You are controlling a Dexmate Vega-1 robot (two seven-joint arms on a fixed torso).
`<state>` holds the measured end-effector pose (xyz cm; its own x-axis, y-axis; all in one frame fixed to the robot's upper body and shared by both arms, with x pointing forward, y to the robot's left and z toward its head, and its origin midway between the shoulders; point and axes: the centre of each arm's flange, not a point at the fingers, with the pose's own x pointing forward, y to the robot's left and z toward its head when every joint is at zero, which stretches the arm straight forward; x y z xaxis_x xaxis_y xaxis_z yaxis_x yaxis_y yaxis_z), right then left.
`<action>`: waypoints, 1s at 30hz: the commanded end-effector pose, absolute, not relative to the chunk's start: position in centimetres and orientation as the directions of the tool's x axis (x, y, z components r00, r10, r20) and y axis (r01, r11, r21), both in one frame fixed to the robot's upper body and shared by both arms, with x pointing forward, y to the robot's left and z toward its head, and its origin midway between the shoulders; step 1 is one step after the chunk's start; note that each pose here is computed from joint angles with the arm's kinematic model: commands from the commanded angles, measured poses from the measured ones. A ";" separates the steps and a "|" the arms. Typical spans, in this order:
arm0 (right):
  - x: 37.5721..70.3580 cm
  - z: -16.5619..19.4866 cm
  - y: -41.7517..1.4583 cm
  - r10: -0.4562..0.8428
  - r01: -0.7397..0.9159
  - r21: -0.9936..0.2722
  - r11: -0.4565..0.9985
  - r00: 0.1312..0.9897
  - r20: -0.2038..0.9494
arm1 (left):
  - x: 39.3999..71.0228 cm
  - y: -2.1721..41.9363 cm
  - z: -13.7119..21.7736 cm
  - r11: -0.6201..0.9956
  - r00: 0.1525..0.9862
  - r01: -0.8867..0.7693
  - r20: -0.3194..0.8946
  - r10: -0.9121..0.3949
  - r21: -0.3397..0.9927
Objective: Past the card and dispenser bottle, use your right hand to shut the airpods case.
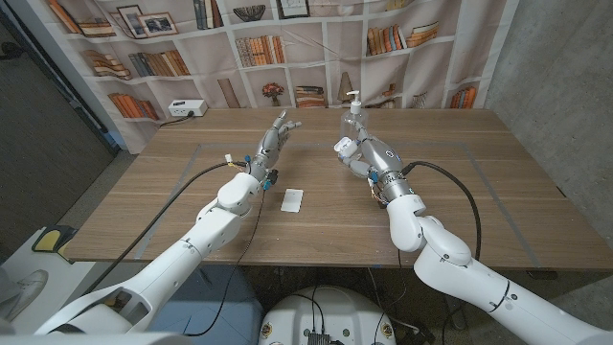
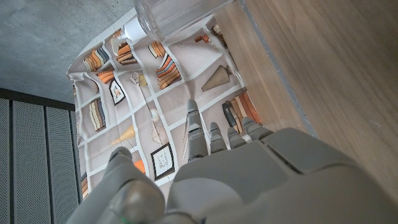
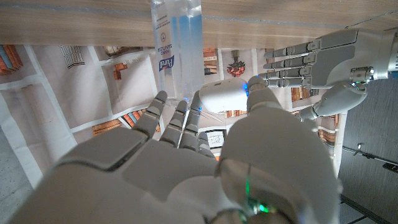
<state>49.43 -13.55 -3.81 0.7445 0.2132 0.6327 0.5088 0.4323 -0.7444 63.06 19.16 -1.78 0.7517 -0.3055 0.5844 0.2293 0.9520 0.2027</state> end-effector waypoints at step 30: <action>49.6 -4.0 -13.8 0.201 0.530 -0.729 0.433 0.732 0.651 | 61.3 14.7 -2.5 0.880 0.689 0.411 0.552 -0.471 0.237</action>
